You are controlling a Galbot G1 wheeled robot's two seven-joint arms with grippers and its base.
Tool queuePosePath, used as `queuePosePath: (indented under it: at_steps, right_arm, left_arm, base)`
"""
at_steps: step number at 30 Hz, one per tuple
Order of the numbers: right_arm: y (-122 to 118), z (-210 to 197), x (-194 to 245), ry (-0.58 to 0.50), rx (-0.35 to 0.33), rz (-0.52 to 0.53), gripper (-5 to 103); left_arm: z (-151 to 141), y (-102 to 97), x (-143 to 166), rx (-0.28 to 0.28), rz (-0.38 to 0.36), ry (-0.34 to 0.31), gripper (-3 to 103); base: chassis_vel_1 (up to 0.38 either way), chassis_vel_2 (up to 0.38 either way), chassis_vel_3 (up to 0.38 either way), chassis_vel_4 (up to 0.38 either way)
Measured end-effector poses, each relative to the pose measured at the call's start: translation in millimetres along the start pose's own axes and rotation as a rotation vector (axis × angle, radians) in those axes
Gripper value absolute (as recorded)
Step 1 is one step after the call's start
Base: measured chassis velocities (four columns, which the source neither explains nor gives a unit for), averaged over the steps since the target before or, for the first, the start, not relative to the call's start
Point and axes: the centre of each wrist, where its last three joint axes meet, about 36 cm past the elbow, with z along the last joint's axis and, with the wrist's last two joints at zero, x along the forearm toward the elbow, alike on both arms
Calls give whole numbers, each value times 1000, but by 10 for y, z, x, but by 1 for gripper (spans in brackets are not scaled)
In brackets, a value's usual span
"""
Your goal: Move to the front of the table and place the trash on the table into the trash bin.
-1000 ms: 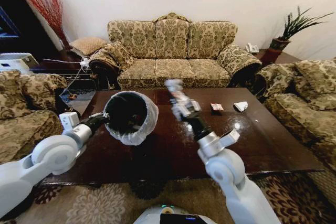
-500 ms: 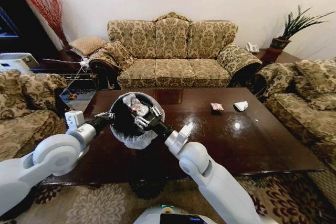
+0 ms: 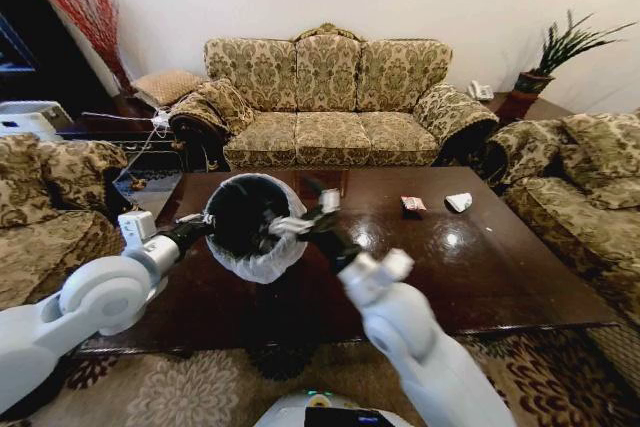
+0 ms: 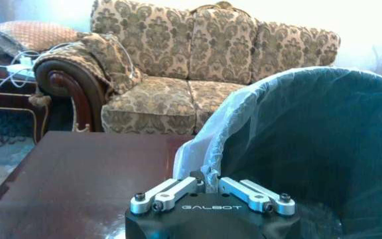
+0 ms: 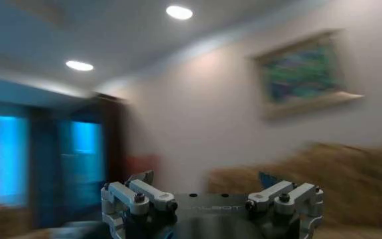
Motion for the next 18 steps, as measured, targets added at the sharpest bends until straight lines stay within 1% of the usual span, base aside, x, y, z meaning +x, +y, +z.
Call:
queuePosePath:
  at_steps: [1,3,4,5,6,7,8,9,10,12,13,14,16,18]
  right_arm:
    - [-431,159,49,45,1,139,100]
    - [-1038,405,92,79,39,287,100]
    - [-1038,405,92,79,39,287,100]
    - [-1449,577,154,81,109,367,100]
    - [-1649,658,204,83,157,403,100]
    - [-1798,738,249,93,183,430,100]
    - [-1798,738,249,93,183,430,100]
    - [-2025,918,314,133,195,482,100]
    - [-2025,918,314,133,195,482,100]
    - [-2301,1238,360,203,182,537,100]
    - [-2361,1332,362,216,172,549,100]
    - [-2361,1332,362,216,172,549,100]
    - [-2512,1629,298,247,112,598,100]
    - [-2535,1684,270,249,106,605,100]
  left_arm:
    - [11,9,9,11,-4,-6,0]
    - [25,3,30,24,-4,-12,0]
    - [25,3,30,24,-4,-12,0]
    - [36,3,38,29,-6,-13,0]
    - [41,5,43,31,-8,-15,0]
    - [46,5,46,33,-9,-15,0]
    - [46,5,46,33,-9,-15,0]
    - [49,2,53,35,-8,-17,0]
    - [49,2,53,35,-8,-17,0]
    - [54,-6,69,39,-6,-23,0]
    - [55,-12,75,41,-5,-24,0]
    - [55,-12,75,41,-5,-24,0]
    - [62,-15,84,46,-2,-26,0]
    - [64,-14,85,47,-2,-27,0]
  base:
    - [0,0,0,0]
    - [0,0,0,0]
    - [0,0,0,0]
    - [0,0,0,0]
    - [0,0,0,0]
    - [-39,-35,62,37]
    - [-39,-35,62,37]
    - [-62,-44,62,56]
    - [-62,-44,62,56]
    - [-81,-96,100,79]
    - [-122,-115,112,158]
    - [-122,-115,112,158]
    - [-168,-215,200,177]
    - [-187,-247,227,210]
